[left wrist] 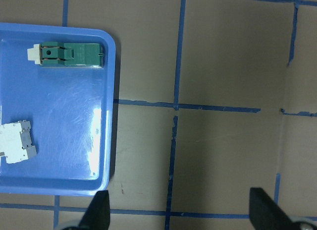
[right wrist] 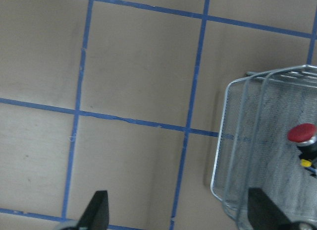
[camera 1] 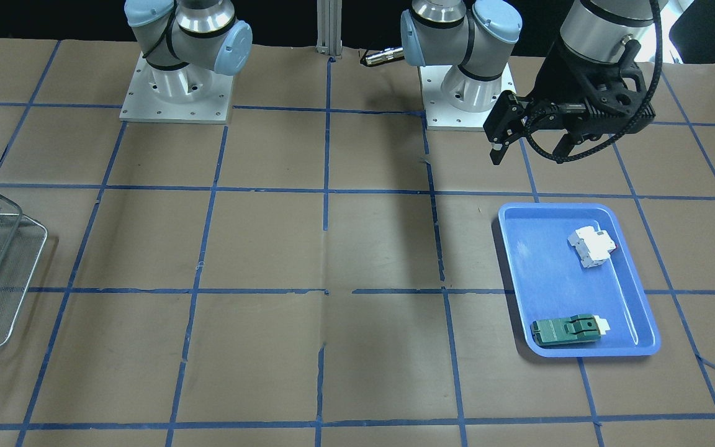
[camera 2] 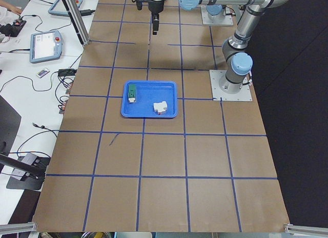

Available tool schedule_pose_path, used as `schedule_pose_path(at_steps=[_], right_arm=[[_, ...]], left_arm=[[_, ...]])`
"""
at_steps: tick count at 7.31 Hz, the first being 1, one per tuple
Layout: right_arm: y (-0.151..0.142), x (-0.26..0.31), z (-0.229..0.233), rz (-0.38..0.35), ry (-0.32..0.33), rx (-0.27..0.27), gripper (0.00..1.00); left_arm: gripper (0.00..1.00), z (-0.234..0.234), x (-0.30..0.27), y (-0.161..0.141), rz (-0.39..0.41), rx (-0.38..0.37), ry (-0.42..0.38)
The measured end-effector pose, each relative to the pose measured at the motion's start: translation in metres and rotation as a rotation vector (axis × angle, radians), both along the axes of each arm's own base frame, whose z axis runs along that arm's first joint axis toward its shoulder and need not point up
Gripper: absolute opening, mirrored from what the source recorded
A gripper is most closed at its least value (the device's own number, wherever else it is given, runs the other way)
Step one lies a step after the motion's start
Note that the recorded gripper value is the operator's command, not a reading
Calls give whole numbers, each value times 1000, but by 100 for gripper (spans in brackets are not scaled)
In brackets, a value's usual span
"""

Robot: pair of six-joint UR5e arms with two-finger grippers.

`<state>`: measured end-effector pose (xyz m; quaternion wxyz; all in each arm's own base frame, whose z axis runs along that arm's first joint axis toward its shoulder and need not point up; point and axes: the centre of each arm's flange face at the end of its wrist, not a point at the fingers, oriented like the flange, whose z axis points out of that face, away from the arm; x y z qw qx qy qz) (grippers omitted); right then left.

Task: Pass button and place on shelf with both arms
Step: 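Release the button in the basket and hold both arms still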

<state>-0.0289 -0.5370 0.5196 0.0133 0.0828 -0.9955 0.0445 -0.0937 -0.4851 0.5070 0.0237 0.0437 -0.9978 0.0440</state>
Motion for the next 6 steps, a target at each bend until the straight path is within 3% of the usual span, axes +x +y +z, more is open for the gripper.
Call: schedule_pose_path(at_steps=[2,3,6], right_arm=[[11,128,2,-83,12,-3,100],[18,165,-1,-137,1,-1,100],[22,189,0,-191,-10,-2,100]], left_arm=[[100,0,0,1,0,0,3],[100,0,-1,1,-1,0,3],[100,-1,-1,3,-3,1,1]])
